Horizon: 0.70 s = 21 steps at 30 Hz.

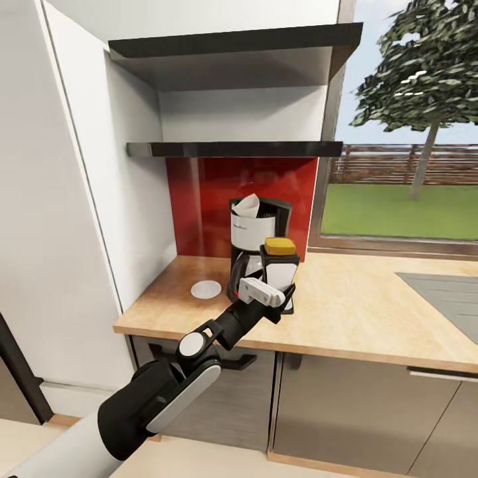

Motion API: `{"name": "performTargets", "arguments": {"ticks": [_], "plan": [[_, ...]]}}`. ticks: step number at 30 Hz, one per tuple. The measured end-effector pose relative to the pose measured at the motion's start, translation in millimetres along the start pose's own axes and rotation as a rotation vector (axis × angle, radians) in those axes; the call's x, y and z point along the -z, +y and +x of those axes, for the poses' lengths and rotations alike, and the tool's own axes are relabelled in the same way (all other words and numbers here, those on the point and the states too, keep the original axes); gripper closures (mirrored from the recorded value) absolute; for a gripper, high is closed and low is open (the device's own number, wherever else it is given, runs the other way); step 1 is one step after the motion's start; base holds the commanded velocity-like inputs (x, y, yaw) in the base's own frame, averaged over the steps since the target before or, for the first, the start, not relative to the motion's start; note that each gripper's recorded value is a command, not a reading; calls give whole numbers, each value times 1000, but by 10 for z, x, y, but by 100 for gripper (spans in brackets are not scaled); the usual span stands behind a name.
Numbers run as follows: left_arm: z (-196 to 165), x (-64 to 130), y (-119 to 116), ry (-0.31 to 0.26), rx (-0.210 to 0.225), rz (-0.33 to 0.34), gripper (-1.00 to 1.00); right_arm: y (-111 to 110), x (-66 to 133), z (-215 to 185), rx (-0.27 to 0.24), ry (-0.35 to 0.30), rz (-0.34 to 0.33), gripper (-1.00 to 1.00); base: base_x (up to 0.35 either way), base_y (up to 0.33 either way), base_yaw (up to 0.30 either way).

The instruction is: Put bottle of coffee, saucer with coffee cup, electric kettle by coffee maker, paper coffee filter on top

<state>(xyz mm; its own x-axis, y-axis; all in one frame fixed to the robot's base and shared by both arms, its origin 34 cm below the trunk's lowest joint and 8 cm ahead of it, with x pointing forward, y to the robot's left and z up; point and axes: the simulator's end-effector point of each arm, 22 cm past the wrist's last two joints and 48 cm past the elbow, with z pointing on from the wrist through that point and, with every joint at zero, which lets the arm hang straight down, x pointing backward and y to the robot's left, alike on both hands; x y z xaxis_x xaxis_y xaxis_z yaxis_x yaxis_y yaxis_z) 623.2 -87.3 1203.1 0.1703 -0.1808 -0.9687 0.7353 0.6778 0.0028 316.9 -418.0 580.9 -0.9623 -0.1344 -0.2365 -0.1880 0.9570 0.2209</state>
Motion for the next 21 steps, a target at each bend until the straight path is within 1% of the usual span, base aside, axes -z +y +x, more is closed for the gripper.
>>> {"name": "performTargets", "arguments": {"ticks": [21], "plan": [[299, 70, 8, -2, 0, -1, 100, -73, -297, 60, 0, -1, 0, -100, 0, 0, 0]]}}
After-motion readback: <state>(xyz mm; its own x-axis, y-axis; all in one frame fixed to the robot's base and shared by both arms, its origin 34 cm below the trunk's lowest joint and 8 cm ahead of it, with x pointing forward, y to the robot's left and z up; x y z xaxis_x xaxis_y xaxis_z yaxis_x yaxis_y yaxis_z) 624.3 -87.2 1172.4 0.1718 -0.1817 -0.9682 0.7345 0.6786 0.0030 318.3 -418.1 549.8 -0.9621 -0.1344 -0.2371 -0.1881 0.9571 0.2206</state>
